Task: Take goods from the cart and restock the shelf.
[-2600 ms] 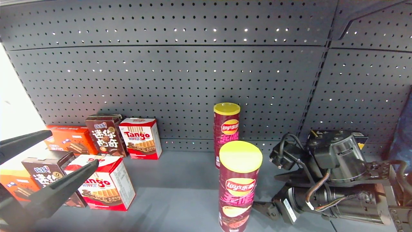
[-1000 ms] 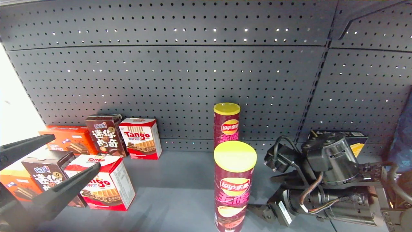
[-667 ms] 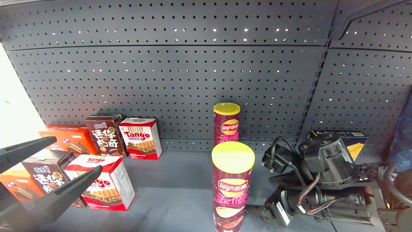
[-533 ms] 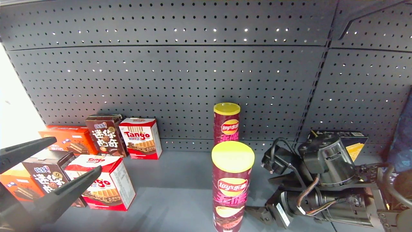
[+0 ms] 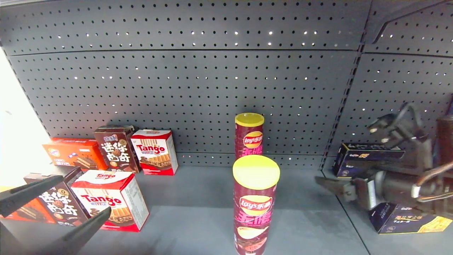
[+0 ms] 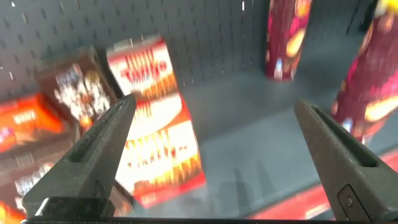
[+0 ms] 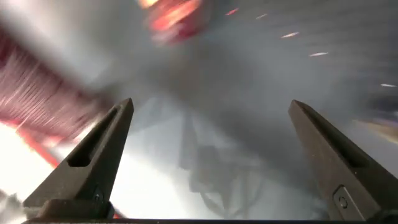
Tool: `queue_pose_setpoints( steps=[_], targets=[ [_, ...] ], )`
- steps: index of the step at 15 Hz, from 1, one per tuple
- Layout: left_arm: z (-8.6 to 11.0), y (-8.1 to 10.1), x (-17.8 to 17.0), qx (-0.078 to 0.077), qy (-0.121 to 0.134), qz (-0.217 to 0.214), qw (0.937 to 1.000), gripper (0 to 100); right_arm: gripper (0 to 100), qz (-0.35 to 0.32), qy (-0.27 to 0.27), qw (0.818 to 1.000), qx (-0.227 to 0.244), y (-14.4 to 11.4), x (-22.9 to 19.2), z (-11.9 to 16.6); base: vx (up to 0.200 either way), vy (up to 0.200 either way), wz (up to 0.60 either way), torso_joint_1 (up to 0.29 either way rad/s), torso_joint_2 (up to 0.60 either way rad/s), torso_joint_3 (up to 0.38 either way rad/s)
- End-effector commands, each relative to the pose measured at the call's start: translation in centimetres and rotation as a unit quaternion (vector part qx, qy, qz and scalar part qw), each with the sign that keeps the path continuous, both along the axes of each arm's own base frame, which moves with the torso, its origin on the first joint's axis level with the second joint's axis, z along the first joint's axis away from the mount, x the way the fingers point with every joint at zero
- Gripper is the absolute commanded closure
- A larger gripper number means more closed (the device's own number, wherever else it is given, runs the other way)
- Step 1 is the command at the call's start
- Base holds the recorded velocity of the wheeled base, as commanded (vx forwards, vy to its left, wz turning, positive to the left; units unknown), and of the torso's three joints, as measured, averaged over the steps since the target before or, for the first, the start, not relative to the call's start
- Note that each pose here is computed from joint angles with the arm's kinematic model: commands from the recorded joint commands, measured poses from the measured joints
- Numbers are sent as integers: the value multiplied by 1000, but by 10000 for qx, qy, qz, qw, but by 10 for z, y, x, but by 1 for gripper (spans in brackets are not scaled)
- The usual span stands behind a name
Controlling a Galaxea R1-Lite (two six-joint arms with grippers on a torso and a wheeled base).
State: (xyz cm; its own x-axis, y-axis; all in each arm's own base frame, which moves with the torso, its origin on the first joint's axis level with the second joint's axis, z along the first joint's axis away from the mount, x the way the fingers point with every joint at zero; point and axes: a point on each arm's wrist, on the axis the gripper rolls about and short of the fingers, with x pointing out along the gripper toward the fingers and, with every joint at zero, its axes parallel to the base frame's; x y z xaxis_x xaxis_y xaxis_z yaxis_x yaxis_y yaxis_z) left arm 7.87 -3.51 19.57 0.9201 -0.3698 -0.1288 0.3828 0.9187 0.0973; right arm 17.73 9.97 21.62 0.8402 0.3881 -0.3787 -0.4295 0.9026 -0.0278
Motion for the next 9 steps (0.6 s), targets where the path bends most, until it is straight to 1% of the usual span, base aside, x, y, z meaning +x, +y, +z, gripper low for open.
queue_pose_setpoints(
  steps=[1, 2, 3, 4, 5, 6, 7, 8, 9],
  targets=[
    [-20, 10, -21, 8, -89, 29, 10000, 0, 0, -1906, -1206, 9731, 463, -88, -84, 11, 0, 0, 0, 0, 0, 0],
    [-28, 13, -27, 98, -116, 102, 9998, 0, 0, -2427, -1403, 9588, 453, -99, -110, -5, 0, 0, 0, 0, 0, 0],
    [-36, 15, -31, 179, -113, 178, 9996, 0, 0, -2945, -1525, 9426, 382, -104, -130, -24, 0, 0, 0, 0, 0, 0],
    [-40, 16, -33, 216, -111, 189, 9995, 0, 0, -3151, -1571, 9353, 354, -106, -137, -32, 0, 0, 0, 0, 0, 0],
    [-50, 19, -39, 324, -118, 190, 9992, 0, 0, -3547, -1661, 9197, 274, -107, -153, -53, 0, 0, 0, 0, 0, 0],
    [-66, 23, -48, 409, -134, 178, 9989, 0, 0, -3791, -1840, 9066, 232, -104, -172, -81, 0, 0, 0, 0, 0, 0],
    [-75, 26, -53, 400, -154, 202, 9989, 0, 0, -3794, -1998, 9032, 211, -102, -183, -101, 0, 0, 0, 0, 0, 0],
    [-81, 28, -57, 367, -207, 214, 9989, 0, 0, -3688, -2080, 9057, 185, -100, -192, -117, 0, 0, 0, 0, 0, 0],
    [-86, 31, -63, 300, -335, 266, 9986, 0, 0, -3702, -1947, 9082, 152, -100, -193, -129, 0, 0, 0, 0, 0, 0]
  ],
)
